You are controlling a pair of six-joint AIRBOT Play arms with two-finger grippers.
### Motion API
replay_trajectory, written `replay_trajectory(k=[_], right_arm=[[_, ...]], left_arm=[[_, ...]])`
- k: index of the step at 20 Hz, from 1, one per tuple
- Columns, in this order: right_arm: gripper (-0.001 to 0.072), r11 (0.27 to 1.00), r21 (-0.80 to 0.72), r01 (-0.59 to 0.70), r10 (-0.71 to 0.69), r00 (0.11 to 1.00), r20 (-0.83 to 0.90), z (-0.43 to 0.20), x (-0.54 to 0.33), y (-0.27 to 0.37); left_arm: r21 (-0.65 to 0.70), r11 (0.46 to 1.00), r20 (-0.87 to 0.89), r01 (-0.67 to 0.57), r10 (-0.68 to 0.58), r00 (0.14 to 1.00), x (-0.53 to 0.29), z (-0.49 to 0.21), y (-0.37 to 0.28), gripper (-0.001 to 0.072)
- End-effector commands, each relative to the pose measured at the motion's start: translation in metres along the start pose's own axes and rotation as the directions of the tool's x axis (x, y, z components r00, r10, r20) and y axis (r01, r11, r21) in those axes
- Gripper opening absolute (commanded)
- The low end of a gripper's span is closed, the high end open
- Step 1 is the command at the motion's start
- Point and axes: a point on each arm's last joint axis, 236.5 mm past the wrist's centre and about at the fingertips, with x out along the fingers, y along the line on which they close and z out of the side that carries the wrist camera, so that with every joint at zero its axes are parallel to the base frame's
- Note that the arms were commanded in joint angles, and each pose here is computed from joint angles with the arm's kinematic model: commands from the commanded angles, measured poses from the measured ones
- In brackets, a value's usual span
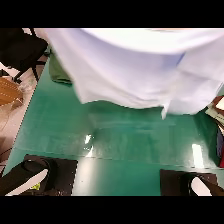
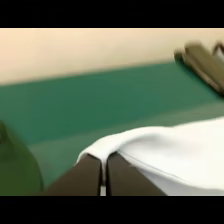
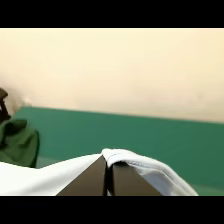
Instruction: Fold the shirts.
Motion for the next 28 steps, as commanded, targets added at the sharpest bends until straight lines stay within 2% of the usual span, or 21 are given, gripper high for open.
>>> replay_trajectory(k=[1,3,8,13,15,18,20,22,25,28], right_arm=[[0.0021,0.998,-0.054,-0.020,0.026,0.993,0.113,0.047,-0.042,0.042],[0.0021,0.998,-0.057,-0.008,0.018,0.985,0.172,0.059,-0.058,0.051],[0.0021,0.997,-0.041,0.066,-0.056,0.973,0.223,0.047,-0.094,0.058],[0.0021,0.929,-0.164,0.331,-0.255,0.896,0.363,0.057,-0.172,0.080],[0.0021,0.907,-0.187,0.377,-0.294,0.887,0.357,0.057,-0.180,0.085],[0.0020,0.917,-0.161,0.365,-0.336,0.924,0.185,0.036,-0.156,0.065],[0.0020,0.961,-0.110,0.253,-0.252,0.967,0.020,0.011,-0.125,0.058],[0.0021,0.985,0.009,0.172,-0.167,0.968,-0.187,-0.030,-0.090,0.029],[0.0020,0.955,0.288,0.065,0.077,0.888,-0.453,-0.118,-0.028,-0.020],[0.0021,0.896,0.440,0.059,0.283,0.687,-0.669,-0.246,0.047,-0.036]], left_arm=[[-0.035,0.990,0.193,-0.133,0.137,0.972,-0.054,0.067,0.024,0.0022],[-0.074,0.975,0.230,-0.209,0.221,0.948,-0.068,0.077,0.043,0.0021],[-0.072,0.981,0.197,-0.181,0.192,0.961,-0.069,0.070,0.035,0.0022],[-0.006,0.980,0.215,-0.197,0.193,0.957,-0.128,0.075,0.028,0.0021],[-0.009,0.982,0.260,-0.190,0.186,0.947,-0.158,0.082,0.023,0.0022],[-0.017,0.989,0.230,-0.148,0.148,0.962,-0.171,0.071,0.012,0.0022],[-0.024,0.994,0.107,-0.109,0.111,0.988,-0.157,0.043,0.005,0.0022],[-0.030,0.992,-0.068,-0.121,0.119,0.991,-0.125,-0.001,0.011,0.0022],[-0.037,0.991,-0.334,-0.130,0.110,0.936,-0.041,-0.085,0.023,0.0022],[-0.080,0.994,-0.524,-0.076,0.023,0.852,0.052,-0.180,0.023,0.0022]])
